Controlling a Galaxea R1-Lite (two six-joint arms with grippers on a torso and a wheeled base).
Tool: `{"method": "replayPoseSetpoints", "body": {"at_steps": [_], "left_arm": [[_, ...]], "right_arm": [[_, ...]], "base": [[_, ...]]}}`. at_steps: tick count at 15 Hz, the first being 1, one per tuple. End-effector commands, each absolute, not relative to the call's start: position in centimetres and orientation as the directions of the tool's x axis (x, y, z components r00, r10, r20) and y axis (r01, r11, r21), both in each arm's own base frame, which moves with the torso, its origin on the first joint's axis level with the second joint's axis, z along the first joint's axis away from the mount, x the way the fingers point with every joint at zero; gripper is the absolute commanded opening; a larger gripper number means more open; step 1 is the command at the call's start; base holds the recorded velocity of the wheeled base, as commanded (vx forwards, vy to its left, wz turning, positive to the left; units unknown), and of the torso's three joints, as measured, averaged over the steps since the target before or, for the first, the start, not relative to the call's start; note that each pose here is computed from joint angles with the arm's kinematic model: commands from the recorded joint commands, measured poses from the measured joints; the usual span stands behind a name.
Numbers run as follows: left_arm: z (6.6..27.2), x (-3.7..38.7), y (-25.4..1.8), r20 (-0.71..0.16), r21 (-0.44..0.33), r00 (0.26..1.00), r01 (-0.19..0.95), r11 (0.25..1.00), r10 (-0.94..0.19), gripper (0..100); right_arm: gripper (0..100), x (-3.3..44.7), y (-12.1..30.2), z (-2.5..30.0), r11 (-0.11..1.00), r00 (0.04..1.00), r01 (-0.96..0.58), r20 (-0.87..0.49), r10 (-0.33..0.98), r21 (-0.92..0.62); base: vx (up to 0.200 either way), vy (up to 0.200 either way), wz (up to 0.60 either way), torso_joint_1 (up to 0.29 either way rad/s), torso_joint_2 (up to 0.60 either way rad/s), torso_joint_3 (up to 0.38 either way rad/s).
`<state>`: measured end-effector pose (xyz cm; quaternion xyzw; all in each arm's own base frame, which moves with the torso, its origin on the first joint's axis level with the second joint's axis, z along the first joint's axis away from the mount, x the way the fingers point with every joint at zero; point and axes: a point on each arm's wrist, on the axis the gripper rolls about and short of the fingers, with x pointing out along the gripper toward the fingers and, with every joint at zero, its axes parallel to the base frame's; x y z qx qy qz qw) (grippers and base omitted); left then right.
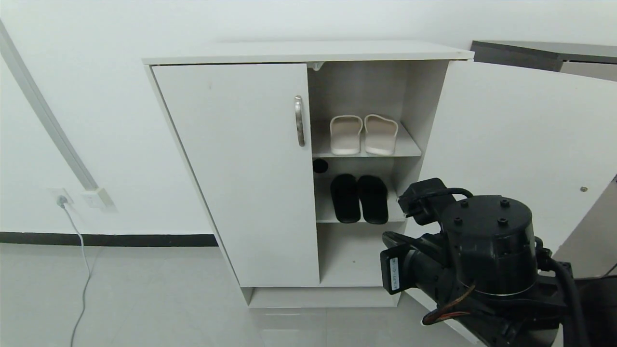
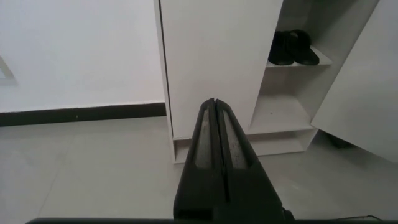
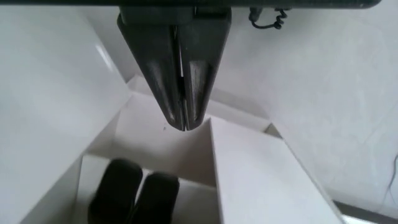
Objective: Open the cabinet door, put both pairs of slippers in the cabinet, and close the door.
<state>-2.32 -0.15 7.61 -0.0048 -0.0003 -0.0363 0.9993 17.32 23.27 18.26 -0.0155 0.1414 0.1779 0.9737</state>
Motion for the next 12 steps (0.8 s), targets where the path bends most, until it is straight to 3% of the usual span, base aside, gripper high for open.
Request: {"method": "replayPoseSetpoints", "body": {"at_steps": [1,12], "left_arm": [[7.59,-2.31,-0.15,-0.002,-0.011,0.997,0.072,0.997,-0.072,0],[7.63,-2.32,-0.15,0.0,-0.011,0.997,0.072,0.997,-0.072,0]], "right_arm": [[0,17.36,23.35,17.99,0.936,0.895,-0.351,-0.288,0.34,0.015],[0,17.59,23.46,17.65,0.938,0.895,-0.347,-0.296,0.334,0.009]], "base": [[0.0,0.0,0.0,0.0,0.0,0.0],[0.0,0.0,0.0,0.0,0.0,0.0]]}}
